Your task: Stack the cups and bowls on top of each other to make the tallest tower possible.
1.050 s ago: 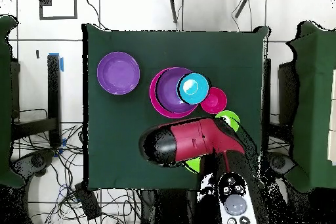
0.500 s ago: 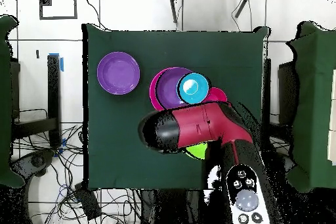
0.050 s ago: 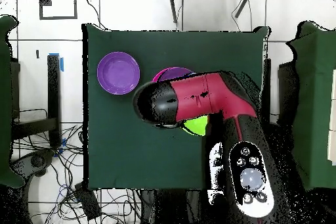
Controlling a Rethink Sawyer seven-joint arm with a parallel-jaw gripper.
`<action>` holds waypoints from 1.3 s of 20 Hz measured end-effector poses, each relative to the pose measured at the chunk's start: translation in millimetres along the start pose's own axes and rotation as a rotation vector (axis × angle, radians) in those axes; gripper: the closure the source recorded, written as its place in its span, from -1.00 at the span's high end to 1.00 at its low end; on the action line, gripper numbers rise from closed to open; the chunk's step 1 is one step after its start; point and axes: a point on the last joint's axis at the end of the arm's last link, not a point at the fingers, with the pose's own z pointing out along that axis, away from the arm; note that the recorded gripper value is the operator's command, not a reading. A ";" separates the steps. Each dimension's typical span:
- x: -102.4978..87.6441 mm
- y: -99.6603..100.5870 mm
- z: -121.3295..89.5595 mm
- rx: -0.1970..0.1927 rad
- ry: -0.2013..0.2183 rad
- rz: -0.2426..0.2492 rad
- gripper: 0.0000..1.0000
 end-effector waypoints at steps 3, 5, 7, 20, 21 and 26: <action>-13.8 6.5 -7.4 0.001 0.004 0.005 -1.00; -21.5 10.6 -11.6 0.001 0.007 0.008 -1.00; -29.6 15.1 -15.1 -0.004 0.004 0.011 -1.00; -38.9 39.7 10.5 -0.030 0.025 -0.005 -1.00; -38.3 41.3 13.0 -0.032 0.027 -0.007 -1.00; -33.6 51.1 24.9 -0.039 0.038 -0.021 -1.00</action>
